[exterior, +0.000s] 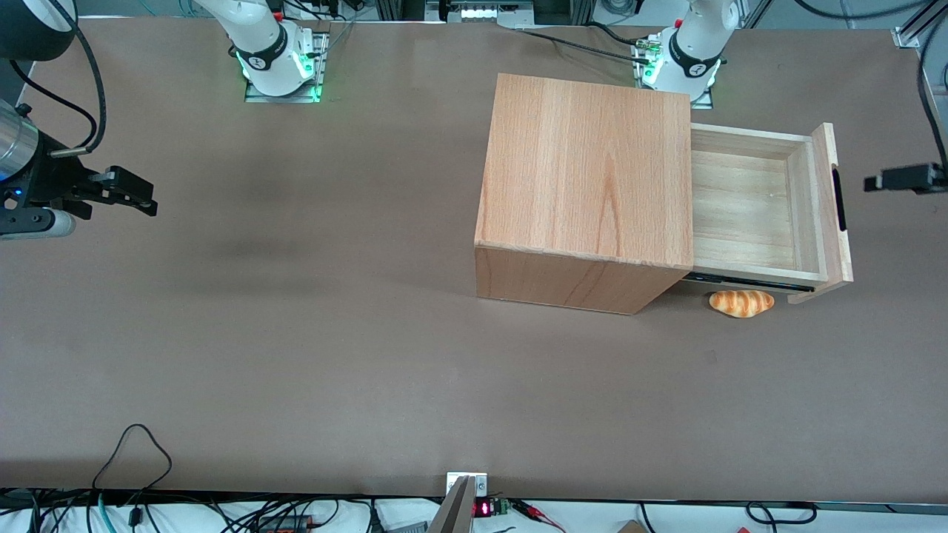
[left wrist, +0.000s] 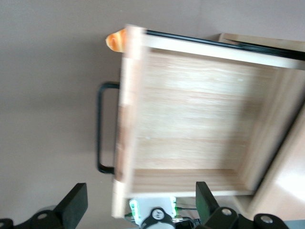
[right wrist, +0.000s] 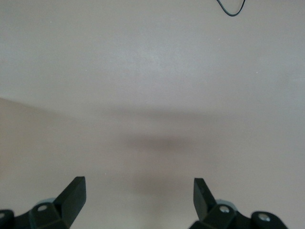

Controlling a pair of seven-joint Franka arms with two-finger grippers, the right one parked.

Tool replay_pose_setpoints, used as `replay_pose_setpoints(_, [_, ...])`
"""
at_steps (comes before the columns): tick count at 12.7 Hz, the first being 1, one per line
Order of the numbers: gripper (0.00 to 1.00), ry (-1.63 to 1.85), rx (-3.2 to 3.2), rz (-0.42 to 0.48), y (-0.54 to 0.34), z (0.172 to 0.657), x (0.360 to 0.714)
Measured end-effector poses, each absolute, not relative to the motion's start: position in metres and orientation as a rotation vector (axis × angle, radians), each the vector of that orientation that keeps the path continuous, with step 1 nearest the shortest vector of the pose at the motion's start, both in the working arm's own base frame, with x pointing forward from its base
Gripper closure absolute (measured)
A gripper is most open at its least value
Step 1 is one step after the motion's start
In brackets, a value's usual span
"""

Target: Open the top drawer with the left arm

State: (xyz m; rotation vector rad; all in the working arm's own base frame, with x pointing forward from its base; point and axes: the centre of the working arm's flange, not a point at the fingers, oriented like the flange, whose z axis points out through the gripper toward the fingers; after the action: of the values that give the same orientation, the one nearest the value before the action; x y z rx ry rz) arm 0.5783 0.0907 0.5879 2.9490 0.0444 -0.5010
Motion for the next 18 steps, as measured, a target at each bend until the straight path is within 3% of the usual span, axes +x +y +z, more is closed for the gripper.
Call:
replay_pose_setpoints(4, [0.00,0.002,3.027,-0.454,0.013,0.613,0.575])
replay_pose_setpoints(7, [0.00,0.013,3.057,-0.295,0.013,0.622,0.583])
replay_pose_setpoints(9, [0.00,0.035,3.083,-0.240,0.013,0.624,0.576])
replay_pose_setpoints(18, [0.00,0.053,3.094,-0.185,0.015,0.615,0.569])
